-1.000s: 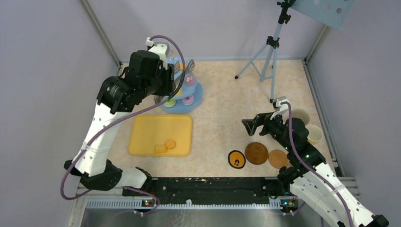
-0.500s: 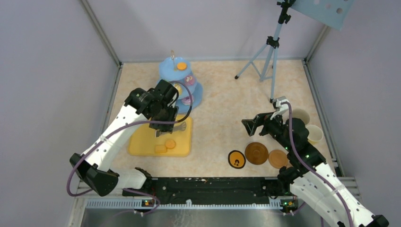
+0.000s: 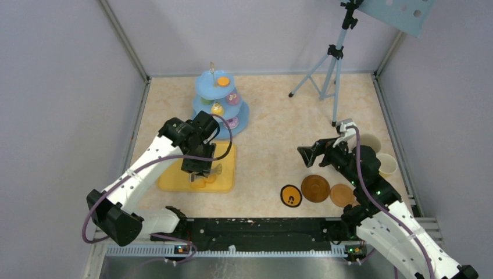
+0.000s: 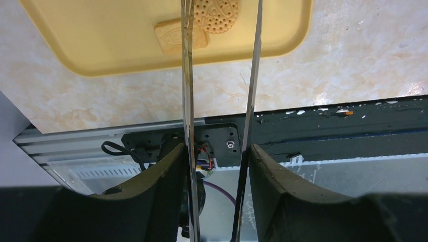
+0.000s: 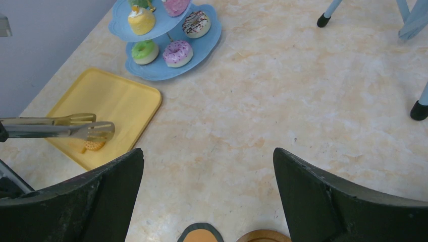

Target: Serve the afternoon tea

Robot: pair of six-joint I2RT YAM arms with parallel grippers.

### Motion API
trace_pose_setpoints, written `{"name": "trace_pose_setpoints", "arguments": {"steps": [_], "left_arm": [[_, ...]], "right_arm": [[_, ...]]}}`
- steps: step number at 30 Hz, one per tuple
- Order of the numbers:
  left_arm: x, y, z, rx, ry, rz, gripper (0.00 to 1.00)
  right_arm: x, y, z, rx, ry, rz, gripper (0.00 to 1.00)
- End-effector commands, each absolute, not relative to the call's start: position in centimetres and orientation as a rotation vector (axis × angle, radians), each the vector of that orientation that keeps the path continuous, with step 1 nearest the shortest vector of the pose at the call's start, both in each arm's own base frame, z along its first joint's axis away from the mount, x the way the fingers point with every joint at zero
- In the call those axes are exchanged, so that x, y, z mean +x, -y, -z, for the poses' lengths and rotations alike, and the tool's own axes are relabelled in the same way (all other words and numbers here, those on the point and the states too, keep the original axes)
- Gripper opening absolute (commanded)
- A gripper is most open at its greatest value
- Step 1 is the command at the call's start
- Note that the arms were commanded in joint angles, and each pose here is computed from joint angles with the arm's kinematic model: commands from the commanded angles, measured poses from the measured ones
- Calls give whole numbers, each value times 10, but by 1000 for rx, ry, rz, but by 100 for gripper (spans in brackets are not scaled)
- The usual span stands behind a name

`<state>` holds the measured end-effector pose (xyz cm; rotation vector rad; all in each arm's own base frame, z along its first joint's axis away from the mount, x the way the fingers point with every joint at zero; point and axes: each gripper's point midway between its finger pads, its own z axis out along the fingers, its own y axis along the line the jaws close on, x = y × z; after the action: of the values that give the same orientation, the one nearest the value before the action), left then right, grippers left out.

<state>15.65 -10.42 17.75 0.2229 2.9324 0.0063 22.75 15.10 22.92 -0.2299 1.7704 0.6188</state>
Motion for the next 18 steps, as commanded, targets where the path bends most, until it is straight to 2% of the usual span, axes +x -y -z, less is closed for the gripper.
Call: {"name": "trace_pose_setpoints", "arguments": {"steps": [1,8,18], "left_arm": [[152,101,-176,183,-2918,-9,53],[164,102,-194,159,-2846,4,53],[143,98,-173,191,-2930,11,52]], "right_arm": [[229,-157,-241,-236,-1716,-652,97],[230,-159,-240,-238,-1721,-656,97],[230,-159,-240,-238,-1720,-656,97]]}}
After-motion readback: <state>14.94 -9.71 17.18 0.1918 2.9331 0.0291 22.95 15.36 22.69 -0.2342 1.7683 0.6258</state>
